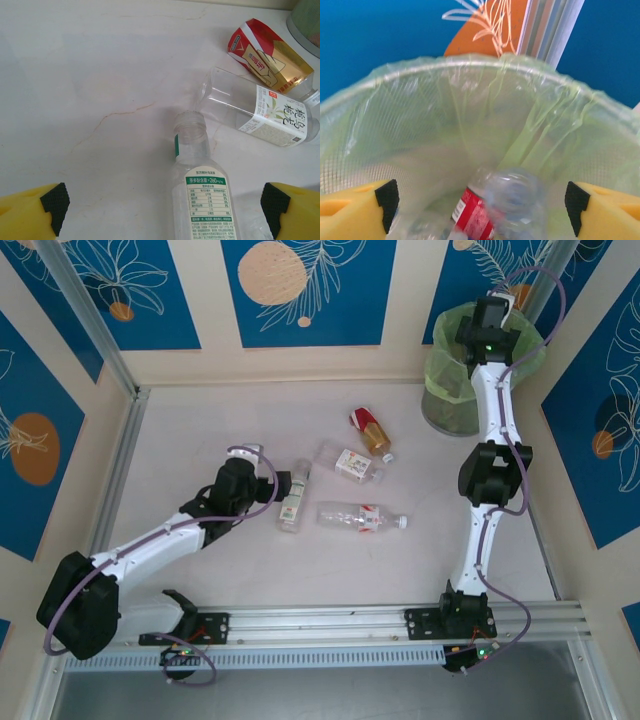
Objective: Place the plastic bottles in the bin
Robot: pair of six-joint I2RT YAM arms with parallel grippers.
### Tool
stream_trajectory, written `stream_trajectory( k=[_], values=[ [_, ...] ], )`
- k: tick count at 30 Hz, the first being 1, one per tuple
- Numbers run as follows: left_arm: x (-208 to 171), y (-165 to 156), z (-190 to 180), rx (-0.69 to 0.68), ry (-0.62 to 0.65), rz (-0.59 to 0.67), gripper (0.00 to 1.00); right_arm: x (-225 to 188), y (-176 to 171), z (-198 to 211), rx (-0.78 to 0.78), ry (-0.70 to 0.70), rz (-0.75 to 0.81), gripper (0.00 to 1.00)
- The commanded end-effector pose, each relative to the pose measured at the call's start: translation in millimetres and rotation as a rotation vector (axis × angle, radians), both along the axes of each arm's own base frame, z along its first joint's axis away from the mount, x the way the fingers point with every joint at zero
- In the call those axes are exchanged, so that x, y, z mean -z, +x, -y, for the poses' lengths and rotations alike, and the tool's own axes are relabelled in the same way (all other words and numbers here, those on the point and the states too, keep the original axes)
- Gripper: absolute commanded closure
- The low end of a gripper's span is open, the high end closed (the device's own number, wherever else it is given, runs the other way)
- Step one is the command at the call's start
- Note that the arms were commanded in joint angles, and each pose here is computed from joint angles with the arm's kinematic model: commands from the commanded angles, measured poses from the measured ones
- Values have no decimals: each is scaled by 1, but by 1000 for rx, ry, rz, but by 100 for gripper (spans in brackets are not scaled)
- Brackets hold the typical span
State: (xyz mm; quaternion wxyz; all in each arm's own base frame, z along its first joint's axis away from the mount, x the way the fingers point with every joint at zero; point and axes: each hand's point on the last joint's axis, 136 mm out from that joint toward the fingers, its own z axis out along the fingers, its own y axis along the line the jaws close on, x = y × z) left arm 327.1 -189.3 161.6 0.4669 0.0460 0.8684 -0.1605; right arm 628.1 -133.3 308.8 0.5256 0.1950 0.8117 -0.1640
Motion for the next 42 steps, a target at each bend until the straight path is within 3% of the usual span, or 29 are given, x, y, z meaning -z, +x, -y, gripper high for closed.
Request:
stream_trajectory(
  k=[1, 13, 22, 31, 38, 42],
  values=[
    [0, 1, 7, 15, -26, 0, 0, -17, -7, -7, -13, 45, 24, 9],
    [12, 5, 15, 24, -3, -79, 0, -62, -26, -38, -74, 104, 122, 0],
    [47, -15, 16, 9, 102, -358, 0, -101, -59, -74, -153, 150, 222, 0],
    [71, -43, 27, -6, 316, -493, 0, -119, -134, -135, -414, 258, 281, 0],
    [87, -48, 45, 33, 389, -542, 2, -91, -199, -171, -583, 374, 247, 0],
    [97, -51, 47, 42, 419, -595, 9, -72, -223, -176, -607, 389, 176, 0]
  ],
)
